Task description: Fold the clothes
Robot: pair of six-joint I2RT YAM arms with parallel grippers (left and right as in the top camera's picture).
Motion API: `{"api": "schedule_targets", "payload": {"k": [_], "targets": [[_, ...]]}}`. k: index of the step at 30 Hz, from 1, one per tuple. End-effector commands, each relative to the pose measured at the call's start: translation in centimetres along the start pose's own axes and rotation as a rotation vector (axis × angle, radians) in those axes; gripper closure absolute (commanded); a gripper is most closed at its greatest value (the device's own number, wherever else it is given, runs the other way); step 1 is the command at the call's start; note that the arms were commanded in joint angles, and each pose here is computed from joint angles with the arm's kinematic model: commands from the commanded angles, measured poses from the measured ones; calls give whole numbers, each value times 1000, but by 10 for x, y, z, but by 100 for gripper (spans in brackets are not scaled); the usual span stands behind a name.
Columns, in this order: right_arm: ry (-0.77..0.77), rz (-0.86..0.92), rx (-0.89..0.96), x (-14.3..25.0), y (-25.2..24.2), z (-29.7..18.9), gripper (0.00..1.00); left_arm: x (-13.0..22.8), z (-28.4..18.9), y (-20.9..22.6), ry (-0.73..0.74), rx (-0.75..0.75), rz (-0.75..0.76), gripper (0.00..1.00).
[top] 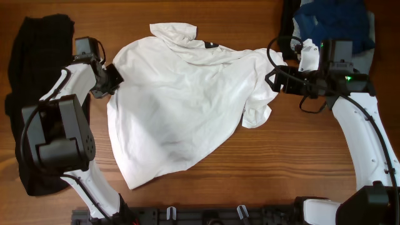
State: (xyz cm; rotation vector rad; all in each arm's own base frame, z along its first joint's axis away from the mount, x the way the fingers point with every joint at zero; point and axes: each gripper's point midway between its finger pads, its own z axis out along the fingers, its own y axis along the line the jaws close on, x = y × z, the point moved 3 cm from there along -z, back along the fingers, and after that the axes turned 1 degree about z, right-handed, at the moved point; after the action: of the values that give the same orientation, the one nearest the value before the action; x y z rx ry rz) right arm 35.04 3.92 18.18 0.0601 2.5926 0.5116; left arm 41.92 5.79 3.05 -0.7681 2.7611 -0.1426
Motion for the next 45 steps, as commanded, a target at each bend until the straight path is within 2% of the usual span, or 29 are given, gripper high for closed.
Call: {"api": "schedule_targets", "payload": {"k": [1, 2, 4, 5, 6, 7, 11, 12, 13, 14, 15, 17, 19, 21, 24, 29, 31, 37, 41, 45], "targets": [[1, 16, 13, 0, -4, 5, 12, -39, -40, 32, -104, -148, -39, 96], [-12, 11, 11, -3, -4, 5, 13, -55, -64, 32, -146, -151, -17, 96], [-30, 3, 9, -9, -4, 9, 15, -81, -115, 27, -245, -147, -2, 87], [-25, 2, 8, -9, -5, 14, 15, -89, -134, 26, -295, -155, -6, 86], [-17, 2, 7, -8, -5, 18, 15, -92, -142, 26, -319, -160, -8, 88], [9, 1, 4, -5, -5, 28, 15, -96, -151, 26, -351, -160, -11, 96], [104, 8, 0, 10, -4, 60, 15, -96, -151, 28, -355, -170, -15, 94], [135, 41, 4, 16, -6, 65, 17, -91, -152, 27, -335, -168, -11, 81], [166, 75, 12, 22, -8, 67, 20, -79, -153, 24, -284, -147, -1, 50], [188, 87, 16, 27, -8, 66, 20, -66, -155, 20, -234, -126, 3, 37], [220, 114, 28, 34, -9, 63, 20, -44, -160, 13, -145, -74, 12, 29], [303, 173, 133, 54, -22, 57, 19, -3, -170, 3, 22, -6, 20, 21], [369, 224, 248, 71, -36, 50, 16, 51, -180, 4, 247, -62, 5, 11], [376, 237, 251, 77, -38, 53, 12, 85, -180, 2, 370, -116, 1, 9], [365, 256, 249, 83, -41, 60, 10, 121, -163, -3, 440, -156, -36, 11], [348, 244, 244, 80, -42, 63, 9, 209, -136, 14, 440, -165, -188, 35], [334, 240, 240, 77, -41, 64, 9, 228, -129, 14, 389, -112, -199, 40], [317, 231, 236, 74, -41, 65, 8, 263, -84, 10, 375, -88, -140, 40], [312, 211, 231, 72, -41, 66, 8, 284, -82, 23, 489, -165, -170, 40], [311, 206, 234, 72, -42, 66, 7, 315, -84, 48, 552, -312, -275, 39]]}}
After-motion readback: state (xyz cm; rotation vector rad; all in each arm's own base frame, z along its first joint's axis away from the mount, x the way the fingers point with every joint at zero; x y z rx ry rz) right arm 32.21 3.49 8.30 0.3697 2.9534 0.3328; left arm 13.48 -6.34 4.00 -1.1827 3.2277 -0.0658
